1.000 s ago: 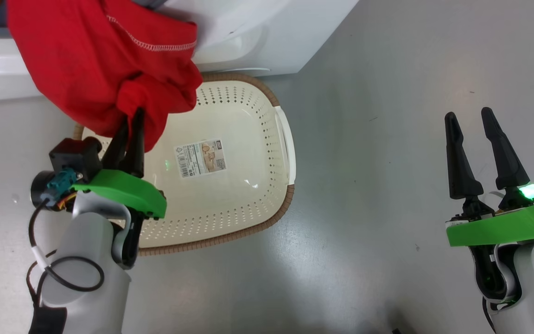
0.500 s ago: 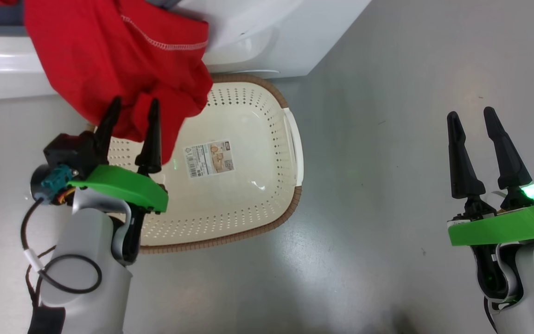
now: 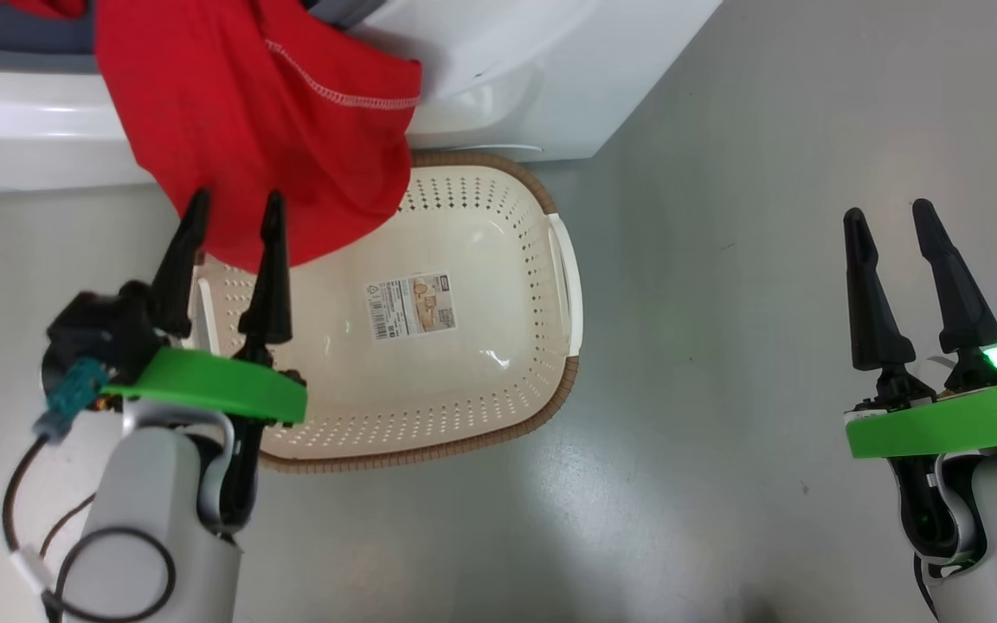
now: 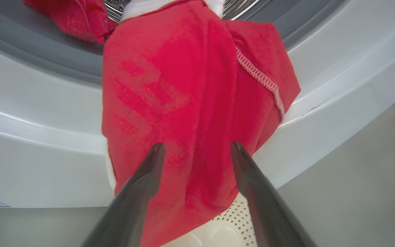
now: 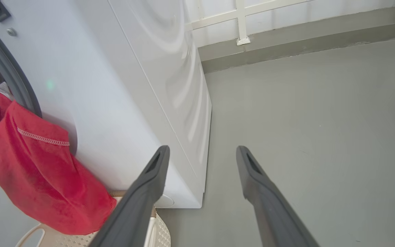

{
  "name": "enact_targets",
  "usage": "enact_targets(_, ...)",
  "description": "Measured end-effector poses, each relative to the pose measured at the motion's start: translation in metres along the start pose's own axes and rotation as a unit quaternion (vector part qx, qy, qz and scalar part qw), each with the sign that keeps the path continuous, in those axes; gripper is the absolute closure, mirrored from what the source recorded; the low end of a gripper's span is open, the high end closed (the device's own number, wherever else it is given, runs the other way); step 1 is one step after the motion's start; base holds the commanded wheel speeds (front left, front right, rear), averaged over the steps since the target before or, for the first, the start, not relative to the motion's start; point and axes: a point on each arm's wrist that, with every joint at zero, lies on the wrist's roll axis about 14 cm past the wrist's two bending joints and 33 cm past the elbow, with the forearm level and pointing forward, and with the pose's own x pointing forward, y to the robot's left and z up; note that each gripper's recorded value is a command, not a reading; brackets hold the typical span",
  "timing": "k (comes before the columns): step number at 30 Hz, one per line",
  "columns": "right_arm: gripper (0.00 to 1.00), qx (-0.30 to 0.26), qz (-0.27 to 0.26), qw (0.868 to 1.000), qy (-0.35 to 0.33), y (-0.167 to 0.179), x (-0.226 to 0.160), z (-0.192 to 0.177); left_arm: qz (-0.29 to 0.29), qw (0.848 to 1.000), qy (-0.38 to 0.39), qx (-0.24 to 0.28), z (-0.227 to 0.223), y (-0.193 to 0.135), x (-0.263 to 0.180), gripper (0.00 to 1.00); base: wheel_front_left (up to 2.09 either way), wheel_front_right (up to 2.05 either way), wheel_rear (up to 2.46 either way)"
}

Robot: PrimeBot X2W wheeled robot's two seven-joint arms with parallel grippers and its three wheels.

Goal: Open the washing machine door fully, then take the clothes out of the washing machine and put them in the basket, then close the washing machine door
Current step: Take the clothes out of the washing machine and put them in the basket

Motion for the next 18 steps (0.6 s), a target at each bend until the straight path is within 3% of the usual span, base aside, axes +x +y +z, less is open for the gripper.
enact_targets(18,0.0,-0.005,0.007,1.0,-0.009,0.004,-0.008,0.012,0.05,0.998,-0.043,0.013,0.027,0.023,-0.054,0.0,0.0,0.0,0.0)
